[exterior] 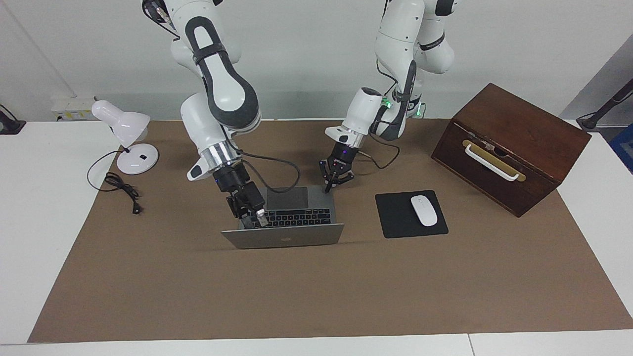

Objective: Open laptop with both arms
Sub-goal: 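Push the lid fully open with the right gripper while the left gripper waits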

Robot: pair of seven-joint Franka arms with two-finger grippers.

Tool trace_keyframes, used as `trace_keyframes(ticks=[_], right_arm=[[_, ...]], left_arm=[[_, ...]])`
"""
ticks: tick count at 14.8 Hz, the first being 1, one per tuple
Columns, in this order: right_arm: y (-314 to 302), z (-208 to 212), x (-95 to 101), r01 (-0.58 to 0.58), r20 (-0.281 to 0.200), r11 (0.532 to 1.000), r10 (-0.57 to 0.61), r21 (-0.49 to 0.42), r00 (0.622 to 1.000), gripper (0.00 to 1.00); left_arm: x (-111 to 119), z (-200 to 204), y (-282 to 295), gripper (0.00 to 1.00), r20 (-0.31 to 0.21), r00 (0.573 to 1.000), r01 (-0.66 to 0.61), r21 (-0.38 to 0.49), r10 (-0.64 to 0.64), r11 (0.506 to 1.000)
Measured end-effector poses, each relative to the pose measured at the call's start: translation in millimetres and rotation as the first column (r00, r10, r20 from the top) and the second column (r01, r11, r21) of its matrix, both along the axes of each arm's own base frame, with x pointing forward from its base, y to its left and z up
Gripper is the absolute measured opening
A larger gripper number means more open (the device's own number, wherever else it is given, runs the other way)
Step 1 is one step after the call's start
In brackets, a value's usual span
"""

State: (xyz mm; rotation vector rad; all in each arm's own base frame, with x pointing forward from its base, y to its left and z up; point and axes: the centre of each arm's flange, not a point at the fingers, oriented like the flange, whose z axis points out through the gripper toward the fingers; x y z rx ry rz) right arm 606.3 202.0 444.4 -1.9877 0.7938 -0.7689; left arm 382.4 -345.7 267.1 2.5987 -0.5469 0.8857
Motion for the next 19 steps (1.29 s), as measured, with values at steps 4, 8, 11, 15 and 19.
trace_keyframes(ticks=[4,8,11,15,19], right_arm=[[3.3,26.0,-4.1,-0.013,0.049,1.000,0.013,-0.013,0.999,1.00],[-0.4,36.5,0.2,-0.042,0.096,0.995,0.050,-0.087,0.994,1.00],[-4.5,49.2,6.8,-0.083,0.149,0.979,0.112,-0.189,0.983,1.00],[-36.1,68.3,26.9,-0.138,0.196,0.927,0.216,-0.349,0.957,1.00],[-93.5,93.2,48.5,-0.231,0.156,0.809,0.366,-0.540,0.917,1.00]], left_arm=[[1.9,1.0,0.7,0.01,-0.018,0.999,-0.038,-0.025,0.038,0.999],[12.6,12.8,0.1,0.01,-0.033,0.996,-0.090,-0.060,0.088,0.994],[23.5,36.0,2.2,0.01,-0.091,0.990,-0.111,-0.024,0.109,0.993],[45.1,94.8,7.0,0.01,-0.203,0.969,-0.131,0.058,0.140,0.990],[69.6,153.4,7.5,0.01,-0.281,0.945,-0.138,0.115,0.165,0.984]])
